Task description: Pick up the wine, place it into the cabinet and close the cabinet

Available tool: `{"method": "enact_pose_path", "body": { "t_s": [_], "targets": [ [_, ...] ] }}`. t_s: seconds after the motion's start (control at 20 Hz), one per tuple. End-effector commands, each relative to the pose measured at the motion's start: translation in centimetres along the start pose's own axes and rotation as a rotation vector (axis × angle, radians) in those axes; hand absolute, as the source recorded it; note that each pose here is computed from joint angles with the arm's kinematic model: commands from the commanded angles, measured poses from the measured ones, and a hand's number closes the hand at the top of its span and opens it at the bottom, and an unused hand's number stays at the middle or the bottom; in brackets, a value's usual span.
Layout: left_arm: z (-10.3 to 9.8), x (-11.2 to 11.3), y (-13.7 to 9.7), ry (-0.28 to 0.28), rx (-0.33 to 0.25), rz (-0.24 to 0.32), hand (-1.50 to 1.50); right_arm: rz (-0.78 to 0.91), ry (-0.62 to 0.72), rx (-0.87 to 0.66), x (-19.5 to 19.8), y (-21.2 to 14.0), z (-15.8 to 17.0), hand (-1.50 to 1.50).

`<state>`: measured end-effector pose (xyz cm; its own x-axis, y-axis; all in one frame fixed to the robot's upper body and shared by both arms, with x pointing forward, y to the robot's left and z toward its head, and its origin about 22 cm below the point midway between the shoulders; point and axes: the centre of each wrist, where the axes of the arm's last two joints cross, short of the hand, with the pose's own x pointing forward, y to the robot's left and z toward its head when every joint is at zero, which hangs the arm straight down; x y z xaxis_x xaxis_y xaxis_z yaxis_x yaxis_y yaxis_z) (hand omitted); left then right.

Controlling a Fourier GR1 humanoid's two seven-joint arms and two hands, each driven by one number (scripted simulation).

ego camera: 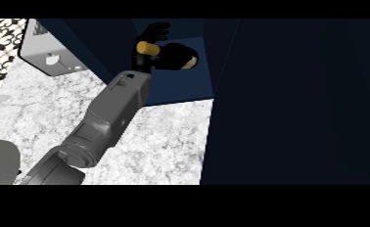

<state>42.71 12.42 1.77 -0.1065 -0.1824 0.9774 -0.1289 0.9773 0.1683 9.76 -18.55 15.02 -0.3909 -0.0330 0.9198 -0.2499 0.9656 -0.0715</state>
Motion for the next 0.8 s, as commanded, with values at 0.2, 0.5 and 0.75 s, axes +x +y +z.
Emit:
{"method": "enact_pose_path", "body": {
  "t_s": [0.2,0.5,0.75],
  "targets": [
    [-1.3,1.2,1.2,-0.036,0.079,-0.109,-1.5,-0.095,-0.021,0.038,2.8,-0.1,0.9,-1.5],
    [-0.8,1.2,-0.1,-0.058,0.055,-0.025,-1.5,-0.098,-0.041,0.037,2.8,-0.2,1.0,-1.5],
    [-2.1,2.5,1.3,-0.094,-0.012,0.119,-1.5,-0.083,-0.029,0.034,2.9,-0.4,1.1,-1.5]
  ]
}}
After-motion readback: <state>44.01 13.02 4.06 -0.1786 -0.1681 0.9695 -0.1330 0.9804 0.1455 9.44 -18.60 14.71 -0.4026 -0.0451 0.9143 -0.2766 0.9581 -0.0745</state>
